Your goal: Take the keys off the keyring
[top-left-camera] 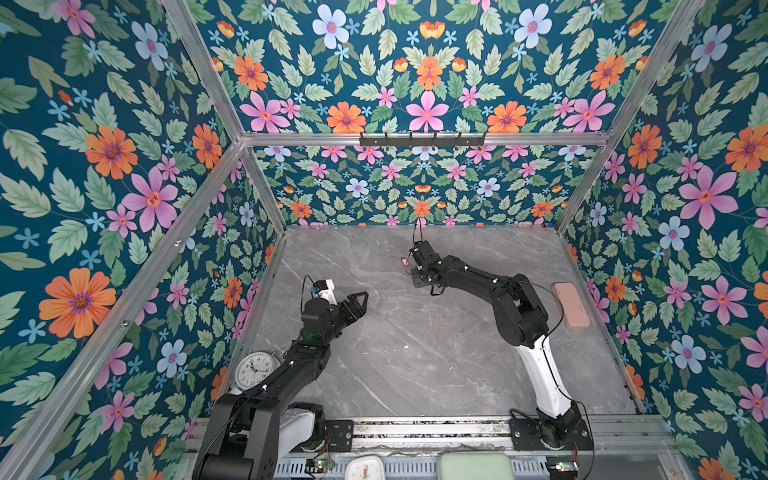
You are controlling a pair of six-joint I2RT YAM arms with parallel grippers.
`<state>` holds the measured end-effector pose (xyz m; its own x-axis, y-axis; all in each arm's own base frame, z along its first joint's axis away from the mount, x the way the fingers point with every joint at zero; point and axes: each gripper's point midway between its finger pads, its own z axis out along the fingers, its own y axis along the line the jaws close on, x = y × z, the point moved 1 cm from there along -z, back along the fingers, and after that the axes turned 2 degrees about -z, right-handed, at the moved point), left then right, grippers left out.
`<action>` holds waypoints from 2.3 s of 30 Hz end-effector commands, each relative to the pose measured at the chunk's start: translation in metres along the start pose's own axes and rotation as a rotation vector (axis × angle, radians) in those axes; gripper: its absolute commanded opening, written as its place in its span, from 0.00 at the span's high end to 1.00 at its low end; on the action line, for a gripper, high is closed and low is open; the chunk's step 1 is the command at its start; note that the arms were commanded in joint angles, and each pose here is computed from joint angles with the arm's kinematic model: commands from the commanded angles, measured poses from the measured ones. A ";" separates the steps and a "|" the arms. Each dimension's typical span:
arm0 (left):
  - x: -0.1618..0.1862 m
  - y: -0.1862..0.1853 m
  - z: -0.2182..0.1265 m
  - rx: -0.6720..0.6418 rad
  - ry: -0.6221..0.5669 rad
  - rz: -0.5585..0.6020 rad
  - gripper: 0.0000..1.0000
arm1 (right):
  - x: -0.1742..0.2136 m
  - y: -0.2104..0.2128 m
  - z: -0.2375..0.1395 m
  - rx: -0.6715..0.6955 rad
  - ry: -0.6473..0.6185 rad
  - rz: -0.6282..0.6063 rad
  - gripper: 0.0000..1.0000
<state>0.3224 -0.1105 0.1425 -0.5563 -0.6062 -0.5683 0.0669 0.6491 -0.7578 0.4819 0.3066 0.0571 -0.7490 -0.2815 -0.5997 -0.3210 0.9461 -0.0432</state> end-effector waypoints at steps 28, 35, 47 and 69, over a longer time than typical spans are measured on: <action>0.025 -0.082 0.010 0.384 0.156 -0.219 0.16 | 0.003 0.063 -0.169 -0.343 -0.305 -0.233 1.00; 0.041 -0.080 0.015 0.288 0.213 -0.289 0.21 | -0.001 0.080 -0.175 -0.287 -0.344 -0.282 1.00; 0.045 -0.073 0.017 0.238 0.212 -0.314 0.32 | 0.002 0.123 -0.194 -0.275 -0.446 -0.446 1.00; 0.029 -0.074 0.010 0.257 0.143 -0.323 0.48 | 0.028 0.144 -0.228 -0.358 -0.570 -0.580 1.00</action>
<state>0.3077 -0.1833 0.1754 -0.7036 -0.6702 -0.2362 0.0464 0.2884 -0.9564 0.2841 0.3934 0.2052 -0.0931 -0.5101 -0.8551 -0.7880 0.5627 -0.2498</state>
